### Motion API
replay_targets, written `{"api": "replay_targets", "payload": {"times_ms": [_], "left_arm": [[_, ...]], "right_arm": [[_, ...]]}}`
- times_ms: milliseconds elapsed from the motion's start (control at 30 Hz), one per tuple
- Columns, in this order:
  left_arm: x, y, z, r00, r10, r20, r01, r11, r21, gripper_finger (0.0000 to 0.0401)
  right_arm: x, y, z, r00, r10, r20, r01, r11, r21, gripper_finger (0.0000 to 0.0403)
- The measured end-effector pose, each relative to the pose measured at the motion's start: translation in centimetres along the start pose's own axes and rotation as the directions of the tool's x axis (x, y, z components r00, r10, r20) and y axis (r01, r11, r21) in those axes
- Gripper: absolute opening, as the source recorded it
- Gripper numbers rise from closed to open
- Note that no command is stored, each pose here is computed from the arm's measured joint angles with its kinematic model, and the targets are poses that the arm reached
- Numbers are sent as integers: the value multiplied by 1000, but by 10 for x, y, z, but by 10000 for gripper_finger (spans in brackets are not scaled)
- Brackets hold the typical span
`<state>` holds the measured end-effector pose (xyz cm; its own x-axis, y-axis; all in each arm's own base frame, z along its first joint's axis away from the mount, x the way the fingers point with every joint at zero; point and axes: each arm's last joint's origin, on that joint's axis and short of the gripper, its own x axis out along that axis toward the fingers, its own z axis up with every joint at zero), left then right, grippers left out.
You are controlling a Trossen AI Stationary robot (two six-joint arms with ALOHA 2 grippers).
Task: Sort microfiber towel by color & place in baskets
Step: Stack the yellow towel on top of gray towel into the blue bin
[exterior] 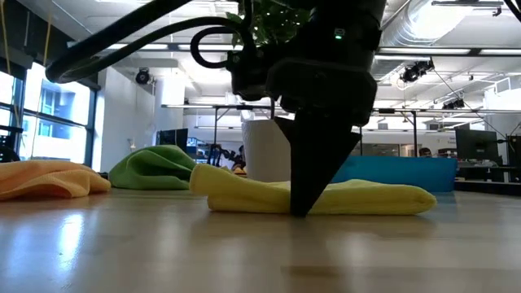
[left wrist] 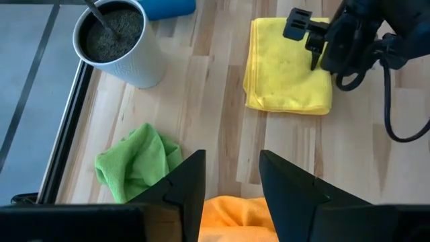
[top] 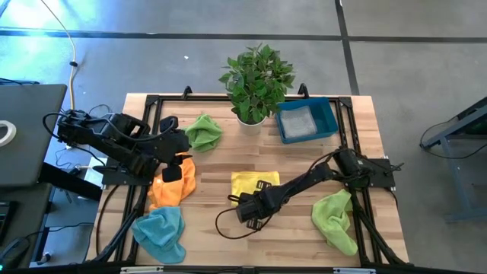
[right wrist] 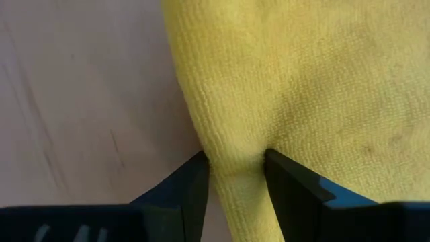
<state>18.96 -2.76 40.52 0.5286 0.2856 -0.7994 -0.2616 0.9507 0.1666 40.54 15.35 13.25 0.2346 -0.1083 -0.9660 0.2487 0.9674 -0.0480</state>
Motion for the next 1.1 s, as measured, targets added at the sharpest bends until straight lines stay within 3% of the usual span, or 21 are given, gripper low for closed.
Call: {"api": "replay_targets", "payload": {"times_ms": [367, 667, 900, 1100], "left_arm": [[0, 0, 0, 1000, 0, 0, 0, 1000, -4, 131], [0, 0, 0, 1000, 0, 0, 0, 1000, 0, 131], [0, 0, 0, 1000, 4, 1, -4, 999, 34, 131], [0, 0, 0, 1000, 4, 0, -4, 997, 71, 131]], "right_arm": [[13, -15, 7, 999, -25, -30, 27, 996, 90, 125], [18, -14, 7, 999, -44, -23, 46, 995, 89, 8], [6, -12, 15, 998, -31, -53, 34, 997, 71, 3], [-18, -12, 25, 991, -51, -124, 50, 999, -15, 1]]}}
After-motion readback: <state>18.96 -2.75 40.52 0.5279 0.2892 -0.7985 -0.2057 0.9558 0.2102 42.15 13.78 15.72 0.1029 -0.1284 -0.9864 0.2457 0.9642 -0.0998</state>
